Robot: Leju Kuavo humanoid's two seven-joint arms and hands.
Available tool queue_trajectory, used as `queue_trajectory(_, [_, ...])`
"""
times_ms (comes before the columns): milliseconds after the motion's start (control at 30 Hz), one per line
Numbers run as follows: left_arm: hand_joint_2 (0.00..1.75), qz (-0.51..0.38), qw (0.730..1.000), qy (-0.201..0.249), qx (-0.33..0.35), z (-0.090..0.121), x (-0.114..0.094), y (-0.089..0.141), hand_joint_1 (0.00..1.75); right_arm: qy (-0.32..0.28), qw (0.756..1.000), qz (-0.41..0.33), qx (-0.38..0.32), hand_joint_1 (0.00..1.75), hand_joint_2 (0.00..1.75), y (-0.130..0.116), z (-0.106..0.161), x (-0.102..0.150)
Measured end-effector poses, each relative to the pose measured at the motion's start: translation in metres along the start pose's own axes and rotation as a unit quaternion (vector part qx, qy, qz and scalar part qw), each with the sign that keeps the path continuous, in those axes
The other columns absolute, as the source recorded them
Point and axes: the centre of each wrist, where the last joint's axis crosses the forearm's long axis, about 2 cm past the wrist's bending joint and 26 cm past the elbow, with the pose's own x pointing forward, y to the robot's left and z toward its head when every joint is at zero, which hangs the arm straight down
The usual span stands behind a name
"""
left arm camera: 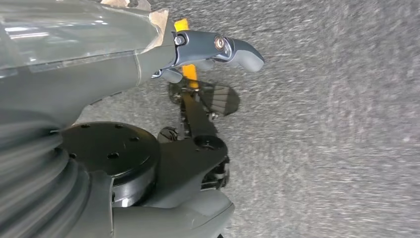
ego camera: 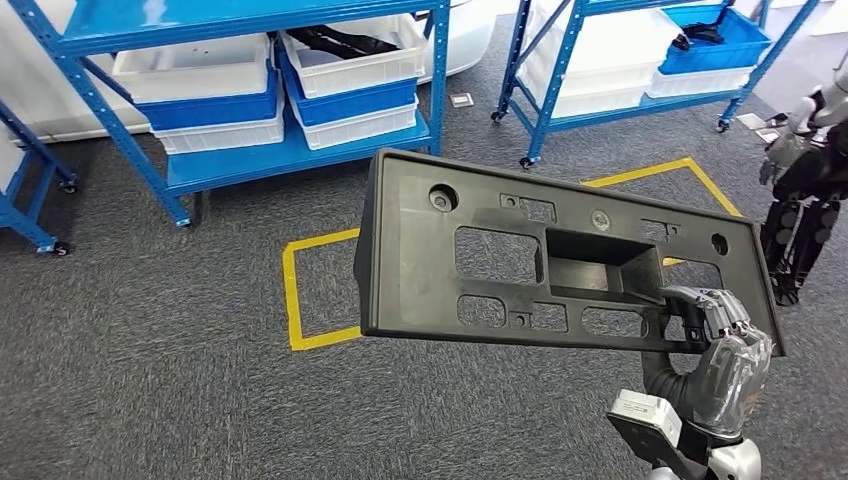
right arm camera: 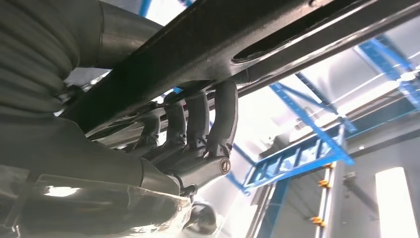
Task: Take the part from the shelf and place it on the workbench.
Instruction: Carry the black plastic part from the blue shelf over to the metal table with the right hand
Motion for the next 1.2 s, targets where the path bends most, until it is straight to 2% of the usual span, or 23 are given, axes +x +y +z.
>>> queue_trajectory(300, [1.75, 0.014, 0.999, 0.039, 0.016, -0.002, 0.003, 0.001, 0.00, -0.002, 1.000, 0.007, -0.002, 1.75, 1.75, -0.003, 0.003, 0.002])
queue_trajectory(567, [1.75, 0.009, 0.997, 0.060, 0.053, 0.000, 0.001, 0.002, 0.00, -0.008, 1.000, -0.014, -0.006, 1.75, 1.75, 0.006, -0.005, 0.004])
queue_trajectory(1200, [1.75, 0.006, 0.998, 0.052, 0.046, 0.004, -0.006, -0.005, 0.00, -0.009, 0.999, -0.033, -0.002, 1.75, 1.75, 0.020, -0.010, 0.003])
